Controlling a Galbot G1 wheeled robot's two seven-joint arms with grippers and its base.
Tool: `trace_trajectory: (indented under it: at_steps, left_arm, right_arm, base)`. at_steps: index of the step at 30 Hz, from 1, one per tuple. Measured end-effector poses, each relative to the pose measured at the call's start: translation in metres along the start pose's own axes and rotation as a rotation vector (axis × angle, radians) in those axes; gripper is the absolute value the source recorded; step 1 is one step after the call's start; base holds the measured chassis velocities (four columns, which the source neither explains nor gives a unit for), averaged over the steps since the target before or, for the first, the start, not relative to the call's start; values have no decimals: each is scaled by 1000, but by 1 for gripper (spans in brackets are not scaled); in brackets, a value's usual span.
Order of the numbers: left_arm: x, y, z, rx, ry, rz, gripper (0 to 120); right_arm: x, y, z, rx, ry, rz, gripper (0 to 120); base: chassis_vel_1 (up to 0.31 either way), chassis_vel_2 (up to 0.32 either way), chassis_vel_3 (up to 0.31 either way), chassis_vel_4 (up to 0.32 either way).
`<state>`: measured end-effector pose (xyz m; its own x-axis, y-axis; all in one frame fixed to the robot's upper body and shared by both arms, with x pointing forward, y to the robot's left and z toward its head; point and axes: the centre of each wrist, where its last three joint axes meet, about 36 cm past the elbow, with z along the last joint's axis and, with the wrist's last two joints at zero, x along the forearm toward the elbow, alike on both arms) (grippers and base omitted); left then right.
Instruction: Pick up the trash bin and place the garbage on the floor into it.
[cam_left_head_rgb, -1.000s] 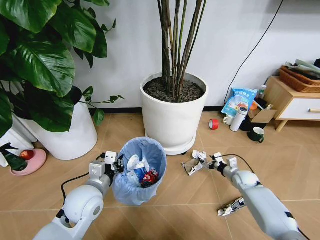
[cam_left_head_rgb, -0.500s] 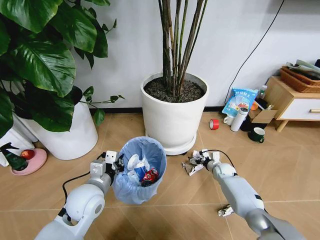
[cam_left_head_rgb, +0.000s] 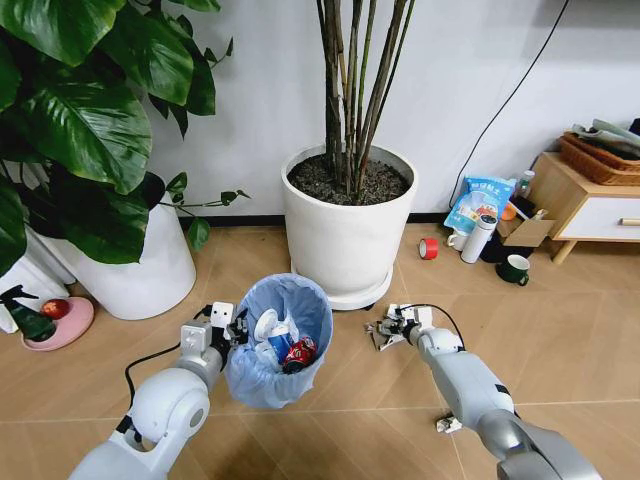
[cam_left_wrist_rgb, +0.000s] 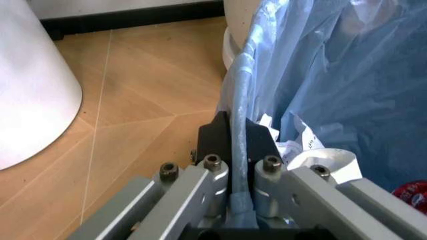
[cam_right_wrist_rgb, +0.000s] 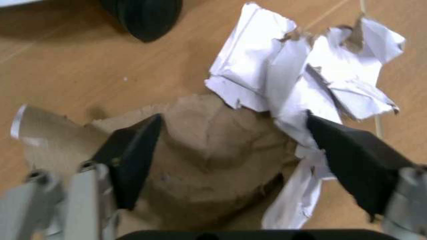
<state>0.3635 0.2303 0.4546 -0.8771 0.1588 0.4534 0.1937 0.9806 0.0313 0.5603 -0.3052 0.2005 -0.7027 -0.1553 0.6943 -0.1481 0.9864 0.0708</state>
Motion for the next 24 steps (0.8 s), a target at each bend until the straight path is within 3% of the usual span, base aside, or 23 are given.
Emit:
trace_trajectory:
  at_steps: [2,4,12,15,19,21,24]
  left_arm:
    - [0,0,0,0,0,0,0]
    - [0,1,-1,-2,-1,0,0]
    - [0,1,-2,-2,-5,1,0]
    - [1,1,-2,-2,-6,1,0]
    - [1,1,-3,-2,-8,1,0]
    - [2,1,-3,-2,-9,1,0]
    - [2,1,-3,-3,-9,1,0]
  right_arm:
    - [0,-1,1,-2,0,1,78]
    - [1,-3,3,-6,0,3,64]
    - [3,-4,15,-6,6,6,39]
    - [5,-3,18,-5,5,7,23]
    - [6,-2,19,-6,-2,5,14]
    - [8,-3,20,-10,-7,5,2]
    - [10,-4,22,-15,-8,9,0]
  base:
    - [0,0,0,0]
    - [0,0,0,0]
    - [0,0,0,0]
    - [0,0,0,0]
    - [0,0,0,0]
    - [0,0,0,0]
    - [0,0,0,0]
